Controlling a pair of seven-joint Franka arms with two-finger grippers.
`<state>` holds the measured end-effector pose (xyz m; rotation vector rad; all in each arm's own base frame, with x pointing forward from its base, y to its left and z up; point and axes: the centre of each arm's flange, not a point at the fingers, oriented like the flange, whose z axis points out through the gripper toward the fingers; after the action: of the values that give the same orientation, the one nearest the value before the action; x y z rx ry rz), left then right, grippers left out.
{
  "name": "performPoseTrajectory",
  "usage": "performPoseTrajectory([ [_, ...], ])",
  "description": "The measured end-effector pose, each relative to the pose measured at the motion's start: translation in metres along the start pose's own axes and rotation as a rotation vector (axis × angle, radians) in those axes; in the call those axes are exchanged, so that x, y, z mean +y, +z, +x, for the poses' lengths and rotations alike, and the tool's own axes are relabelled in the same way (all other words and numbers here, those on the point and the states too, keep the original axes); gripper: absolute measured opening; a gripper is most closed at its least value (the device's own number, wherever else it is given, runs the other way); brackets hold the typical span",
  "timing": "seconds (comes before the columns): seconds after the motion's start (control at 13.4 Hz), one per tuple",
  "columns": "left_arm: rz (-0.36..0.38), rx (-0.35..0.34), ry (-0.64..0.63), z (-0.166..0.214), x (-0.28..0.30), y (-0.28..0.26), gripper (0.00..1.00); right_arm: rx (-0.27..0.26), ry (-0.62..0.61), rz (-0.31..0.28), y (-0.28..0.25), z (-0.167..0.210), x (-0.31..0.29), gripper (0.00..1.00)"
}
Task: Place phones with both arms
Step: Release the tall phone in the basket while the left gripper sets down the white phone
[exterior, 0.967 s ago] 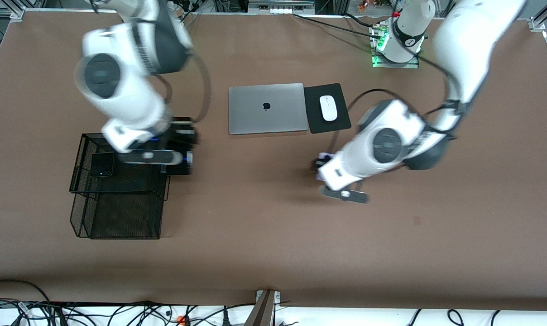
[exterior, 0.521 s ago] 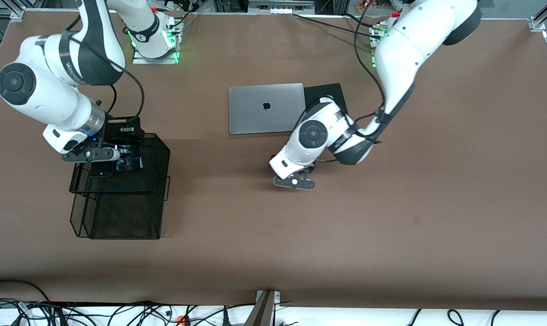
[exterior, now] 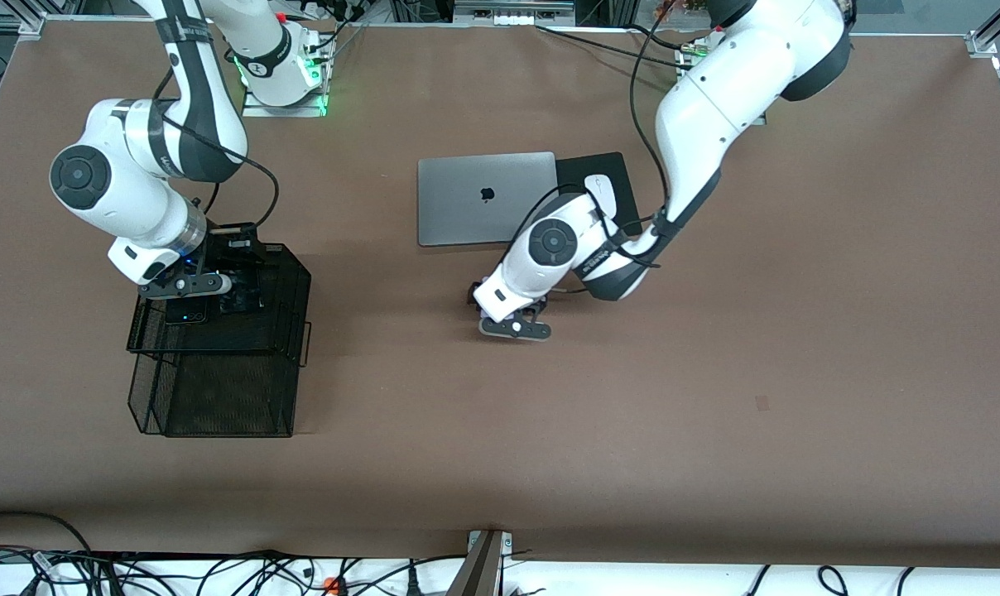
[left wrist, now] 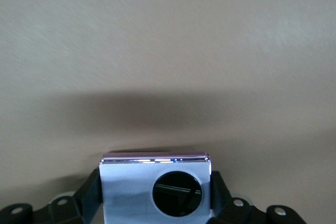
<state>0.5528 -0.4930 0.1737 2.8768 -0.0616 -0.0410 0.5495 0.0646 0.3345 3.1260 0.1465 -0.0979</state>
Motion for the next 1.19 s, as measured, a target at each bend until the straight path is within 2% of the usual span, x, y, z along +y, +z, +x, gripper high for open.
performPoseTrajectory([
  [0.07,-0.002,0.001,0.004,-0.002,0.004,0.001,0.85,0.008,0.006,-0.011,0.004,0.002,0.002,0.79],
  [0.22,-0.007,0.012,0.001,0.003,0.004,-0.005,0.99,0.02,0.032,-0.013,0.013,0.006,0.003,0.79],
  [0.37,0.014,0.017,-0.011,0.014,-0.003,-0.022,1.0,0.035,0.065,0.002,0.02,0.01,0.003,0.79],
  [0.45,0.056,0.002,-0.025,0.023,-0.012,-0.043,1.0,0.042,0.079,0.017,0.019,0.011,0.003,0.79],
  [0.6,0.151,-0.018,-0.057,0.042,-0.037,-0.108,1.0,0.05,0.098,0.037,0.019,0.012,0.002,0.8],
  [0.74,0.231,-0.013,-0.057,0.057,-0.069,-0.19,1.0,0.058,0.1,0.04,0.018,0.013,0.002,0.96],
  [0.82,0.261,-0.007,-0.045,0.065,-0.093,-0.23,1.0,0.064,0.098,0.04,0.015,0.014,0.001,1.0],
  [1.04,0.318,-0.008,-0.002,0.086,-0.181,-0.32,1.0,0.091,0.089,0.044,-0.001,0.024,-0.003,1.0],
  [1.19,0.339,-0.026,0.051,0.091,-0.235,-0.361,1.0,0.06,0.076,0.064,-0.022,0.03,-0.008,1.0],
])
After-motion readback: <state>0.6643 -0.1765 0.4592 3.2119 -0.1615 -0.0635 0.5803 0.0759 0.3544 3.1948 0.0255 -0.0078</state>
